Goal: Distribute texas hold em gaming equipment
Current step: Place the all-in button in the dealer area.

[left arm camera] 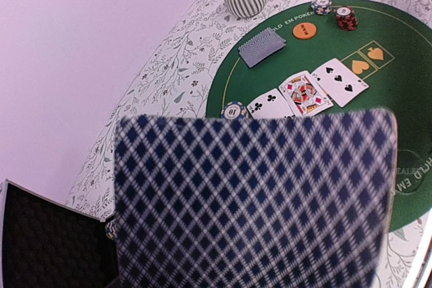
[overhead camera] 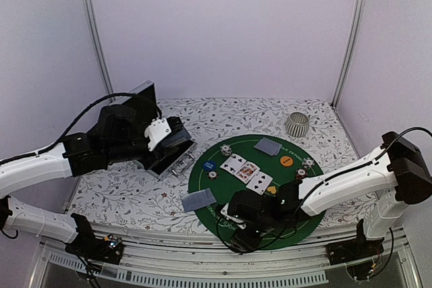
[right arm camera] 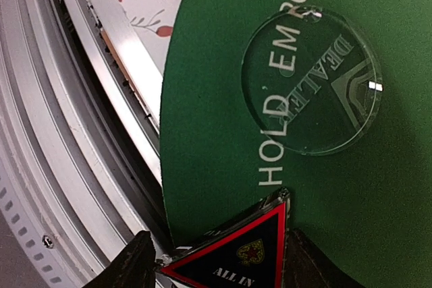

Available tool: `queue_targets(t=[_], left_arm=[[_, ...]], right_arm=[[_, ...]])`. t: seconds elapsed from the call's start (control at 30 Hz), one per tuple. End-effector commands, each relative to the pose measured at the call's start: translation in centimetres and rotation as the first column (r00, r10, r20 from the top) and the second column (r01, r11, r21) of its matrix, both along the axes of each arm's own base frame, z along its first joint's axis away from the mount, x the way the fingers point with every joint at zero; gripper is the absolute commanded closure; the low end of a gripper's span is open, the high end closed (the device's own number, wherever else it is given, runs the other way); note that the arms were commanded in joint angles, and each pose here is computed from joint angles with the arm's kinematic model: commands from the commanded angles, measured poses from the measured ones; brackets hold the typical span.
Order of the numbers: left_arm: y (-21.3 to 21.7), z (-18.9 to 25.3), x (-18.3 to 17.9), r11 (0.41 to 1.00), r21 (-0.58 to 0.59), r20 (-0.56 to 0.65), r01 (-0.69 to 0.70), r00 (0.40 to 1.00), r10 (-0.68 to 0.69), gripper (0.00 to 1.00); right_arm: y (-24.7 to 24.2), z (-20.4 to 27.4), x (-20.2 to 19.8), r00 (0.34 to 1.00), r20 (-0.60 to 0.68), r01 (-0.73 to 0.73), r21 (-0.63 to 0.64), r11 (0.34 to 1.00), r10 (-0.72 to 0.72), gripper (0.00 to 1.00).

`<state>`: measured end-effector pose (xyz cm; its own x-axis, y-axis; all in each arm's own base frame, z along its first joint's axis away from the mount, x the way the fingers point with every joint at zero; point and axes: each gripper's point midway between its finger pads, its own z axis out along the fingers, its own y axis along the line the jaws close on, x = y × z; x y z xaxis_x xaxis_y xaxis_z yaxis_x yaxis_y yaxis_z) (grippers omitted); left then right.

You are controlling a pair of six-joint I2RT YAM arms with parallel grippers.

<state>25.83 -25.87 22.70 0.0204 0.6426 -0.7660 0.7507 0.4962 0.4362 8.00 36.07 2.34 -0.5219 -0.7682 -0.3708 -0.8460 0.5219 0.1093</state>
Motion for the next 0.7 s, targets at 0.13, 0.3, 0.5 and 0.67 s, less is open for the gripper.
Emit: queue_targets(t=[0.13,0.3,0.5,0.67], left_arm=[[0.2,2.1,0.3,0.999,-0.049,0.04,-0.005,0.999,0.006,0.58],[0.2,2.0,0.3,0.999,-0.047,0.036,-0.004,0.999,0.006,0.58],[0.1,1.7,0.3,0.999,-0.04,0.03,0.003,1.0,-0.002,0.58],[-0.1,1.5,0.1,0.999,-0.038,0.022,0.018,1.0,-0.017,0.58]], right_arm=[[0.2,-0.7,1.4,0.997,0.067,0.041,0.0,0.999,-0.041,0.71],[-1.0,-1.4,1.7,0.996,0.072,0.059,-0.026,0.998,-0.057,0.71],[-0.6,0.1,2.2,0.994,0.087,0.069,0.004,0.998,-0.069,0.15],[0.5,3.9,2.6,0.991,0.123,0.041,0.08,0.996,-0.051,0.01]])
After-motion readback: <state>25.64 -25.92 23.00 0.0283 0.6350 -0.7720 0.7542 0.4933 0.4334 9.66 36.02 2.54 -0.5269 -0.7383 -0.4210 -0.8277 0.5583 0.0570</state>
